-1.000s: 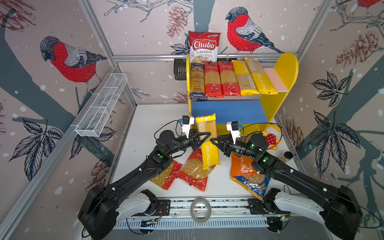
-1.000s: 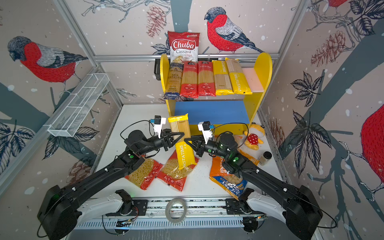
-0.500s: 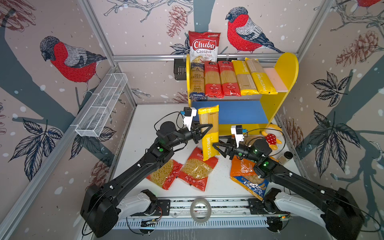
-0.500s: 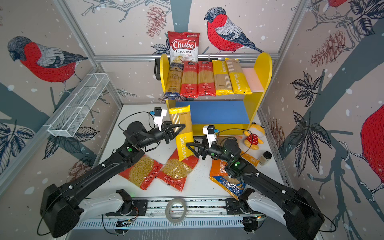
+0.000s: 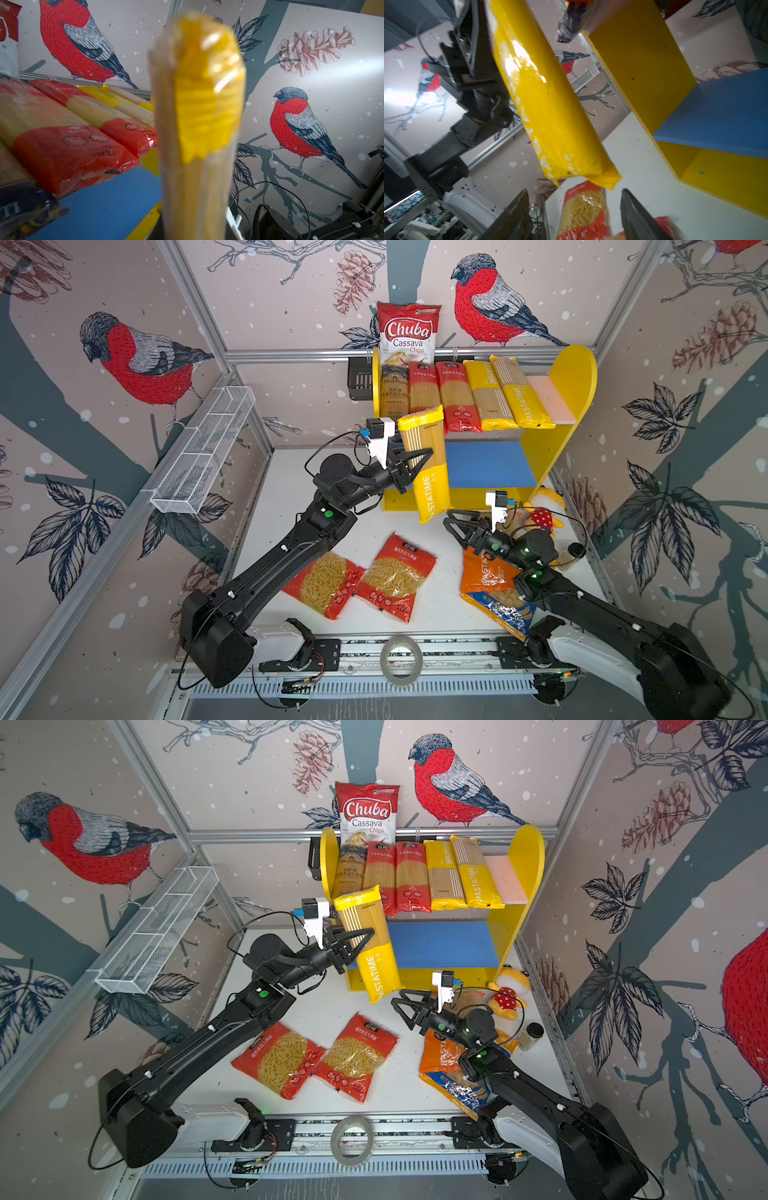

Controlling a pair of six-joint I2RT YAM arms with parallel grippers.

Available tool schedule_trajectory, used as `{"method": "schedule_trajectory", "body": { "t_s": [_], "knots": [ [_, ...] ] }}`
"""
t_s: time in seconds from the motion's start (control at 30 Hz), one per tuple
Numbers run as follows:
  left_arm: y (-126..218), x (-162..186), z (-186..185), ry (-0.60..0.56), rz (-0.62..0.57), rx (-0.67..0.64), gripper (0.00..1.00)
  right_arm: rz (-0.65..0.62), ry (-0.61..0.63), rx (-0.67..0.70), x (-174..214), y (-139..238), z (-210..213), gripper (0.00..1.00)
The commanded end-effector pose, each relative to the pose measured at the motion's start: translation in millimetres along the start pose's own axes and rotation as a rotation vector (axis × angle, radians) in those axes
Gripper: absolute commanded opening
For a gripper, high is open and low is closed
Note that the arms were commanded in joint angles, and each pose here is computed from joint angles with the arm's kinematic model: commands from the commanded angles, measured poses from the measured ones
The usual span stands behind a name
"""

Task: Place and organize the pasta boxes and bags onto the shelf
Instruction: 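Raise the yellow pack toward the shelf top with both grippers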

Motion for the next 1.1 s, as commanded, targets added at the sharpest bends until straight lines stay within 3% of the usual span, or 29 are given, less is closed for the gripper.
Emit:
{"method": "schedule_trajectory", "body": {
  "t_s": [0.0,0.27,0.5,0.6,0.87,0.97,1.07],
  "knots": [
    [-1,-31,-16,-0.034,-0.167,0.090,0.03,-0.088,-0.003,-0.094,-18,0,15,0.69],
    [-7,-35,-18,0.053,-0.215,0.163,0.03,-0.161,-0.004,-0.162,-33,-7,20,0.67],
    [-9,-31,-17,0.102,-0.221,0.182,0.03,-0.221,-0.010,-0.232,-44,-15,23,0.59],
    [-9,-27,-15,0.125,-0.224,0.186,0.03,-0.243,-0.008,-0.258,-49,-17,26,0.52],
    [-13,-27,-12,0.157,-0.234,0.182,0.05,-0.271,-0.005,-0.292,-54,-17,30,0.21],
    [-15,-24,-10,0.178,-0.226,0.176,0.10,-0.288,0.001,-0.298,-56,-15,32,0.12],
    [-16,-24,-9,0.183,-0.217,0.171,0.22,-0.308,0.013,-0.300,-60,-15,34,0.09]
  ]
}}
Point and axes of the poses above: each gripper's point midway between its finger pads, its own y axis back along the fingers, its own z axis along the line the jaws close on, x = y × z, the point moved 9 cm from there along y, back along the fingers, and after that the axes turned 3 degrees about y, right-handed, at the moved point
